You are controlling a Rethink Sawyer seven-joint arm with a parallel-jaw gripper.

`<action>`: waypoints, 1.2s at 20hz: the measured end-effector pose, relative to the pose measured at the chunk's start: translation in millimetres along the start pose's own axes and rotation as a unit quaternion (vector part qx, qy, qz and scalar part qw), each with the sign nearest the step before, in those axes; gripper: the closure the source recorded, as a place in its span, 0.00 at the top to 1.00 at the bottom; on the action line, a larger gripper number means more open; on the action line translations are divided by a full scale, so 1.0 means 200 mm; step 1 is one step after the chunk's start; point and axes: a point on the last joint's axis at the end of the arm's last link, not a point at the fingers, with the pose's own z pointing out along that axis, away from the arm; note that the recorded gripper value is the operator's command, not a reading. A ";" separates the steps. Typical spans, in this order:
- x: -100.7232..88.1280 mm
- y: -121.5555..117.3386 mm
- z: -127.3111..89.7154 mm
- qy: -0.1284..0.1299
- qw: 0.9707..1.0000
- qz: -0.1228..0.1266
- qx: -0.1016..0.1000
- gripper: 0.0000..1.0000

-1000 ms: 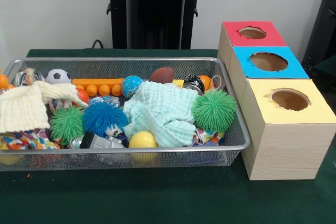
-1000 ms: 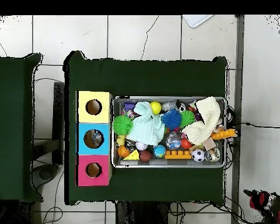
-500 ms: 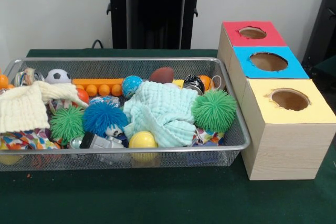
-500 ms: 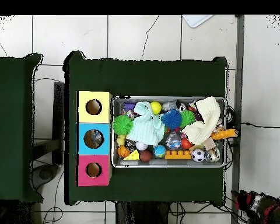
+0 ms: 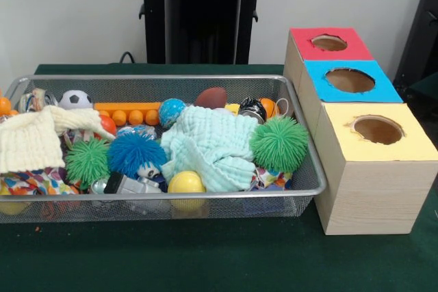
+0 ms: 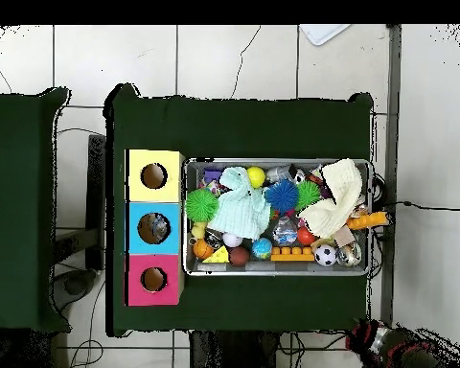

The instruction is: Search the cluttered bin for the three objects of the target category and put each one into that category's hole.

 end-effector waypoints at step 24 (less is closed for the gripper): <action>0.26 1.08 -0.12 -0.004 0.990 -0.141 0.016 1.00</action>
